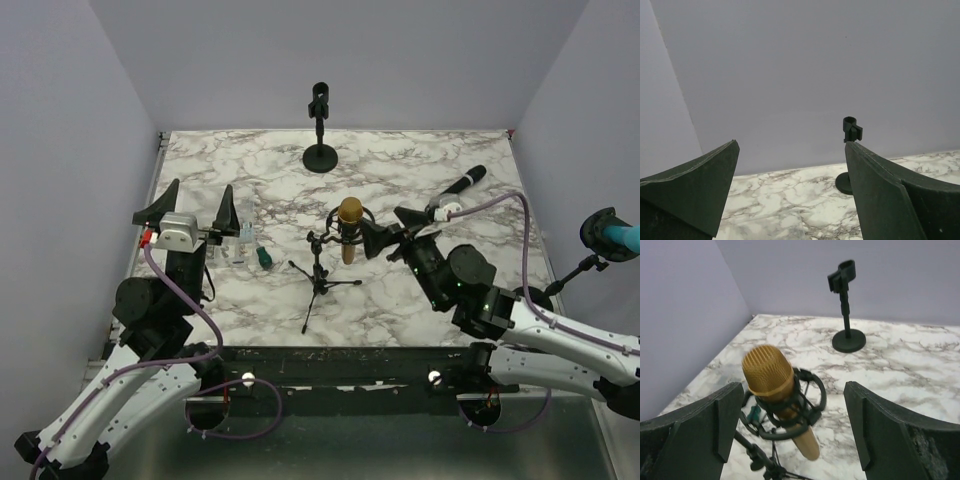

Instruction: Remove the microphone from the stand

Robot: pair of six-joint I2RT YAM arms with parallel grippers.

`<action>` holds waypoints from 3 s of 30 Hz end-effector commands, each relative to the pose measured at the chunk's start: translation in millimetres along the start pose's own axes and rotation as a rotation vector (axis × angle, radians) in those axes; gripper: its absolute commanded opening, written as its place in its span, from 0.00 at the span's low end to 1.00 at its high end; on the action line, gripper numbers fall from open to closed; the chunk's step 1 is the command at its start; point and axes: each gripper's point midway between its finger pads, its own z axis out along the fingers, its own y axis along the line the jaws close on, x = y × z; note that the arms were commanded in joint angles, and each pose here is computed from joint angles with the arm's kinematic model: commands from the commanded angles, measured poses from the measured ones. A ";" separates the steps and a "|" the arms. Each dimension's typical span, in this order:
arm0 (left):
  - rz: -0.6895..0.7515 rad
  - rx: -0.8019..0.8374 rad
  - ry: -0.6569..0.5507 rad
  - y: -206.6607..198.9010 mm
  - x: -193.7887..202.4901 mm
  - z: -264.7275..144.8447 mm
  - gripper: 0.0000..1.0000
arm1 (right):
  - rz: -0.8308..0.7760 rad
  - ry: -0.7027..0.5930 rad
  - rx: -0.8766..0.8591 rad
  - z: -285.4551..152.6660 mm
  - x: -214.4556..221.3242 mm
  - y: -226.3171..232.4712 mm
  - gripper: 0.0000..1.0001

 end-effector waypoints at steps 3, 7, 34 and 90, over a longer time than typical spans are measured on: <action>-0.001 0.034 0.002 -11.3 0.4 6.1 0.89 | -0.052 0.100 -0.021 27.4 -12.2 30.8 0.90; -0.006 0.079 0.006 -20.5 -1.4 5.2 0.89 | -0.048 0.107 -0.054 40.4 -8.1 46.8 0.90; 0.031 0.127 0.013 -36.9 5.4 5.2 0.89 | -0.195 0.163 0.126 59.1 34.9 21.7 0.75; 0.017 0.168 0.020 -48.4 6.8 4.1 0.90 | -0.343 0.136 0.721 68.0 -74.0 -148.2 0.02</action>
